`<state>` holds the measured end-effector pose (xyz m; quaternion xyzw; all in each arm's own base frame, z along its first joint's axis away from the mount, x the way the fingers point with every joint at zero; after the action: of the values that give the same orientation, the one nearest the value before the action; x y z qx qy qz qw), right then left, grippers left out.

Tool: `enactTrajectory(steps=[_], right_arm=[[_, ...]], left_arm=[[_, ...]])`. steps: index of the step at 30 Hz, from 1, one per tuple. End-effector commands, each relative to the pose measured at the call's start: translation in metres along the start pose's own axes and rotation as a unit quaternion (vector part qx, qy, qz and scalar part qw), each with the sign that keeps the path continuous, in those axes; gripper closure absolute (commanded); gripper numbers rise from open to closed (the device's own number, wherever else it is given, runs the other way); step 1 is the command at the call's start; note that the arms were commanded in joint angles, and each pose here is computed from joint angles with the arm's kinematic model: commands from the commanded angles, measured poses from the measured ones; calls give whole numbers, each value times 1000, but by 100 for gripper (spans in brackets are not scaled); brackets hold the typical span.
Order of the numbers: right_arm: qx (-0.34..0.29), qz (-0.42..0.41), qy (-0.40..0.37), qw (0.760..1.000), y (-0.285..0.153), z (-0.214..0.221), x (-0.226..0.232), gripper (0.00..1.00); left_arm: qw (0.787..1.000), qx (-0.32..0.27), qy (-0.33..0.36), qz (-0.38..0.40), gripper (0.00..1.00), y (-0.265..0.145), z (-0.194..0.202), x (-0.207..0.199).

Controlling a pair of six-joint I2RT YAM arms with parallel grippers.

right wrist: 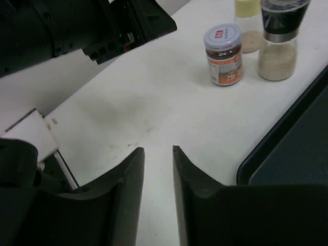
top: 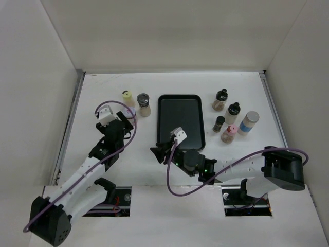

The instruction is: Organize the condiment bottles

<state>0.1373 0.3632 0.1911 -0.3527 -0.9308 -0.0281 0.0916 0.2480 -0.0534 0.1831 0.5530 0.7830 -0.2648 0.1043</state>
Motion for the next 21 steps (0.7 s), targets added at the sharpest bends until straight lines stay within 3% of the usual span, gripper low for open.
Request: enactTrajectory(steps=[1,3,4,8,21], right_arm=[[-25,0,37,999,1,-14,-2,53],[-30,1,39,999,0,-15,-3,26],[-31,3,39,999,0,-16,-5,21],[-31,4,44,999,0,-17,-7,19],[-29,6,39,999,2,-15,-9,18]], left_arm=[[998,-18,15,50,33,6,-10,-40],[998,1,43,49,20,15,1,-50],[997,7,58,42,13,20,4,-54],[996,9,83,20,7,35,13,-61],[993,8,111,-27,9,94,27,-61]])
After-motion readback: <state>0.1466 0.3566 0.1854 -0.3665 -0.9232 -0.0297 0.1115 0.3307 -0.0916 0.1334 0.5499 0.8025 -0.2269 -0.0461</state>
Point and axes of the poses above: each gripper's point midway between its finger pads, its own y axis out along the fingers, its own x axis along the line the jaws close on, z = x × y, the point moved 5 cm from there along -y, back along the fingers, and after that the axes turned 7 degrees about -y, right-handed, at the moved point
